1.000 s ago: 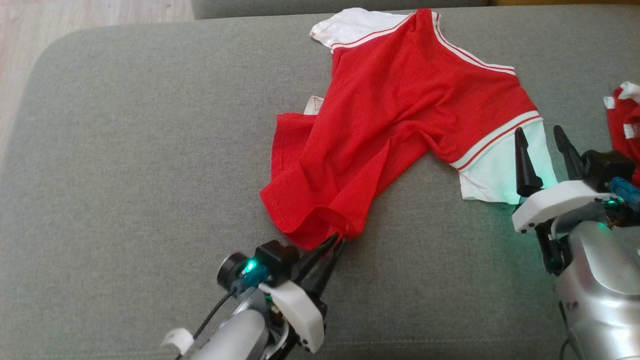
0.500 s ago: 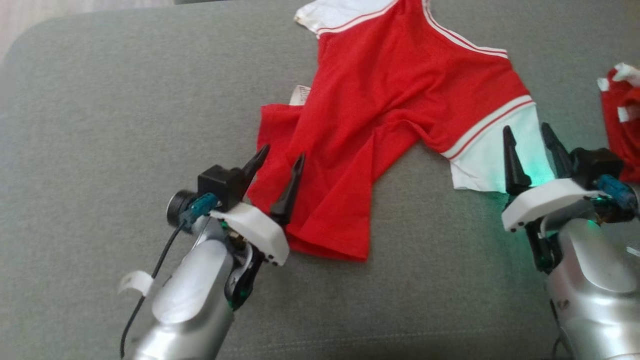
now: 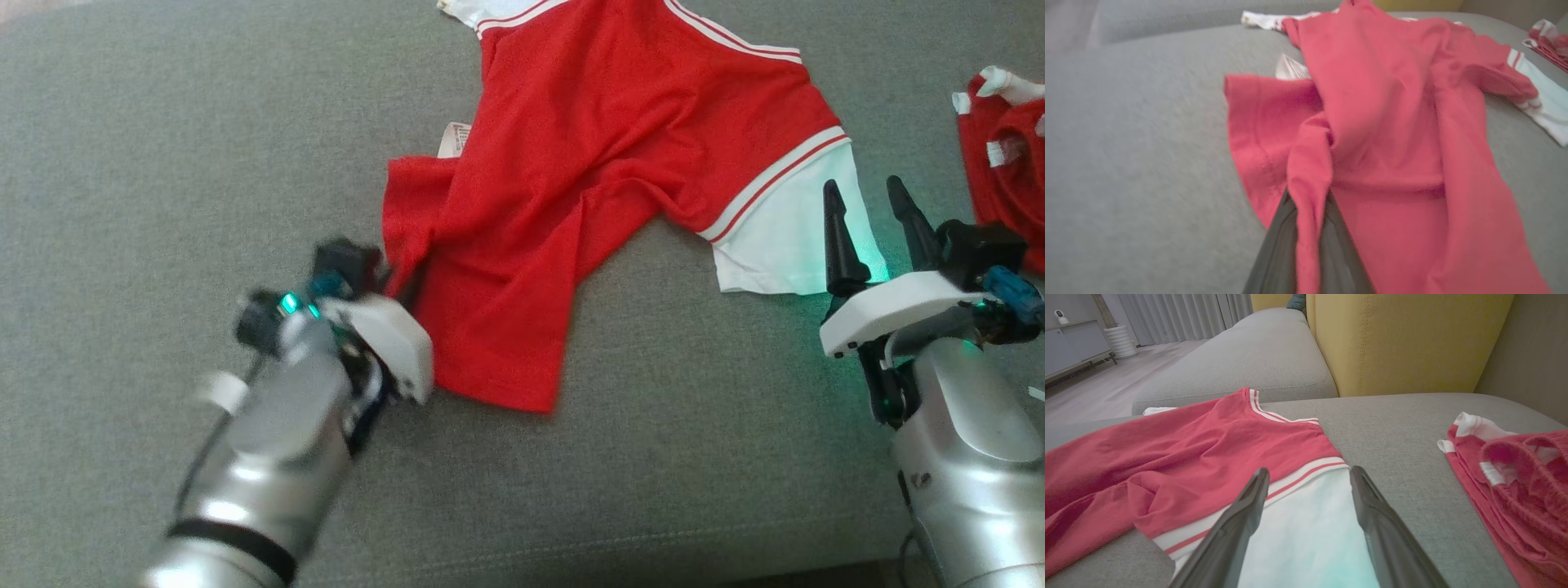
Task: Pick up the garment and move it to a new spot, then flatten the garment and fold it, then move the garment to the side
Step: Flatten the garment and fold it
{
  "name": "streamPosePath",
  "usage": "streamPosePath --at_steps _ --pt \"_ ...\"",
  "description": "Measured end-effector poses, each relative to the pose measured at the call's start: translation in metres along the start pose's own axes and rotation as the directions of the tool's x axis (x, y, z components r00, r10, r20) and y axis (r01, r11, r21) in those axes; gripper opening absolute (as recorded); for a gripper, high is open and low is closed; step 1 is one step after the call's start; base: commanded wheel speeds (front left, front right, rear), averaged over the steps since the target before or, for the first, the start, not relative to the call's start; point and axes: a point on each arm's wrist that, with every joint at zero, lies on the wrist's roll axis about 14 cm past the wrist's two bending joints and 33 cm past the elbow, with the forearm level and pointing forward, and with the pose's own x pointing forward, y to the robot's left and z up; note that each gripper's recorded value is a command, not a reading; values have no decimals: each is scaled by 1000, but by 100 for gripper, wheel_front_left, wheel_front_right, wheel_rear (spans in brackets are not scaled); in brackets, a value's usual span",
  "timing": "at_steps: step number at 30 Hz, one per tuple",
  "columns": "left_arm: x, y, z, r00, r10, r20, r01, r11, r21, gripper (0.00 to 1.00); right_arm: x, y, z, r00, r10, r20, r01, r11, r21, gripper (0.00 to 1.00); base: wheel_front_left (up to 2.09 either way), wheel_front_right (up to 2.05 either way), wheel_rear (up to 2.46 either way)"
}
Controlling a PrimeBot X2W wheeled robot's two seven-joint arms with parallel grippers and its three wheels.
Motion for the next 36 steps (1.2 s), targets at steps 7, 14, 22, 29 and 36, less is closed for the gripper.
streamPosePath --at_steps 7,14,22,29,36 --pt "1 86 65 986 125 108 -143 974 175 0 0 9 5 1000 14 17 -14 1000 17 100 0 0 0" --pt "-4 114 61 987 152 43 -158 961 227 100 -3 17 7 999 24 25 -25 999 37 100 0 0 0" --pt "-34 124 99 901 361 242 -393 914 101 100 -17 35 20 996 50 79 -56 996 74 100 0 0 0" --pt "-87 84 47 882 410 231 -430 902 40 100 -39 59 13 992 91 84 -99 991 94 100 0 0 0" --pt "-130 55 30 857 450 250 -454 890 -48 100 -58 72 4 990 119 76 -126 988 93 100 0 0 0"
